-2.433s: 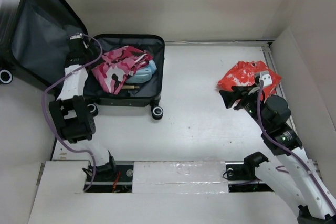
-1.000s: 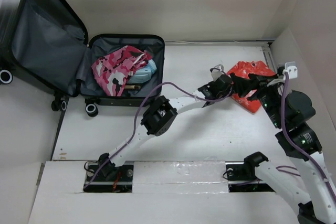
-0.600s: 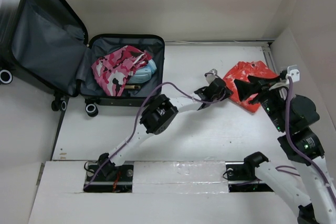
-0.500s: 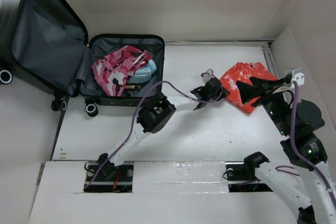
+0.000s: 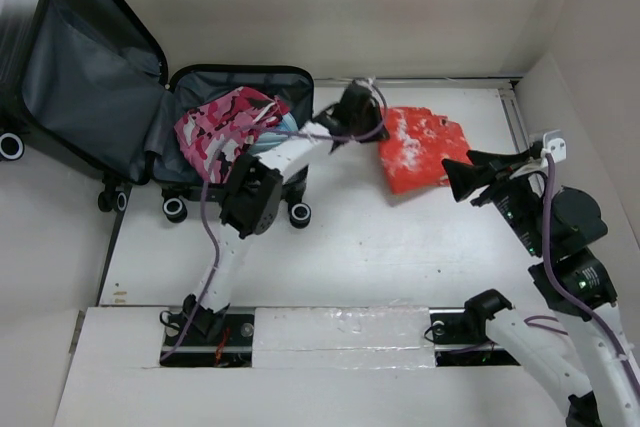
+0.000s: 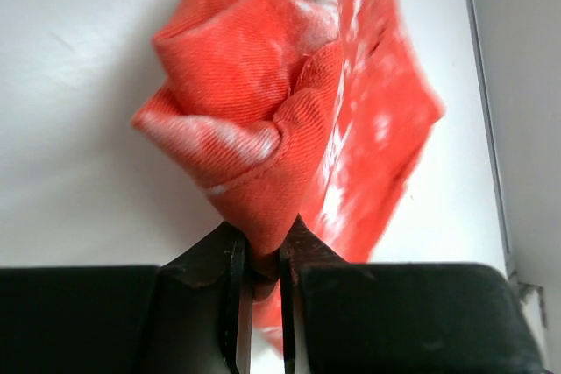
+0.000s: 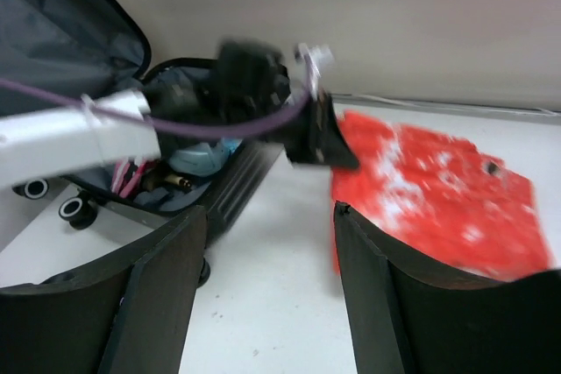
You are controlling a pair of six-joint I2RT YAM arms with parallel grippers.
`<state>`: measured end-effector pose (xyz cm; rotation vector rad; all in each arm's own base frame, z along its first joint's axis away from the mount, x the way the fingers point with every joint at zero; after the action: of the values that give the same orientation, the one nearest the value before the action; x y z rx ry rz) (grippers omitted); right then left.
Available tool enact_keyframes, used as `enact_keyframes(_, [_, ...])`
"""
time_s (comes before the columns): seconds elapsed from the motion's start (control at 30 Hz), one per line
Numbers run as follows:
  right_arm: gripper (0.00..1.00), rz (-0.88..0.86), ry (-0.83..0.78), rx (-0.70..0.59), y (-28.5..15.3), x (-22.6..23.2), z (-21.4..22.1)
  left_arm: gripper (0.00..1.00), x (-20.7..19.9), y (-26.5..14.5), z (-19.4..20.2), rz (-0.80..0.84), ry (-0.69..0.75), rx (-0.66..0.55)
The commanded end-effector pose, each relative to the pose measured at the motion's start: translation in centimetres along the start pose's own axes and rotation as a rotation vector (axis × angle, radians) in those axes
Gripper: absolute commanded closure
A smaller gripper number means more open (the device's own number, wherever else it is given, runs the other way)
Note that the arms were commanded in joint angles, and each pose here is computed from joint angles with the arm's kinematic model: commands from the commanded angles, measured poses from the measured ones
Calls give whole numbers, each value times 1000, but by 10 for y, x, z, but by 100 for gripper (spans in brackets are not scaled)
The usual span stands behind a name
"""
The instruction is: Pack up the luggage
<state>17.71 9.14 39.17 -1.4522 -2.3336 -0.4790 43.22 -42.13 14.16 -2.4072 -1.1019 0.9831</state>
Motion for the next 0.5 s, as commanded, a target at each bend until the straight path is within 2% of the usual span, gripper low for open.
enact_keyframes(0.0, [34, -45, 11, -23, 5, 8, -5, 100, 10, -109, -122, -13, 249, -128])
enact_keyframes(0.07, [34, -48, 11, -10, 9, 7, -1, 100, 32, -129, -141, -87, 274, -142])
enact_keyframes(0.13, [34, -64, 10, -13, 9, 10, -2, 100, 66, -162, -164, -159, 240, -201])
enact_keyframes(0.2, [34, -60, 11, -5, 10, 8, 2, 100, 107, -169, -148, -212, 164, -159])
enact_keyframes(0.27, [34, -55, 0, 3, 12, 7, 3, 100, 142, -205, -159, -225, 84, -217])
enact_keyframes(0.3, [34, -55, 0, 3, 12, 7, 3, 100, 162, -207, -140, -244, 35, -184])
enact_keyframes(0.33, [34, -60, 0, -7, 12, 8, 1, 100, 173, -239, -156, -264, 25, -273])
enact_keyframes(0.43, [34, -70, 1, 14, 15, 7, 10, 100, 191, -269, -144, -276, -22, -310])
enact_keyframes(0.47, [34, -80, 1, 19, 16, 7, 12, 100, 195, -295, -154, -282, -27, -372])
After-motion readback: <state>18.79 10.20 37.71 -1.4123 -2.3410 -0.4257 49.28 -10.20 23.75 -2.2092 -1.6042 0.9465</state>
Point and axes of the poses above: each gripper's point midway between its finger pads, its own y axis out along the fingers, its own x axis along the line the jaws close on, z = x × y, the point moved 4 cm from there along -y, back along the fingers, and after that the axes turned 14 degrees about y, right-handed, at the moved point
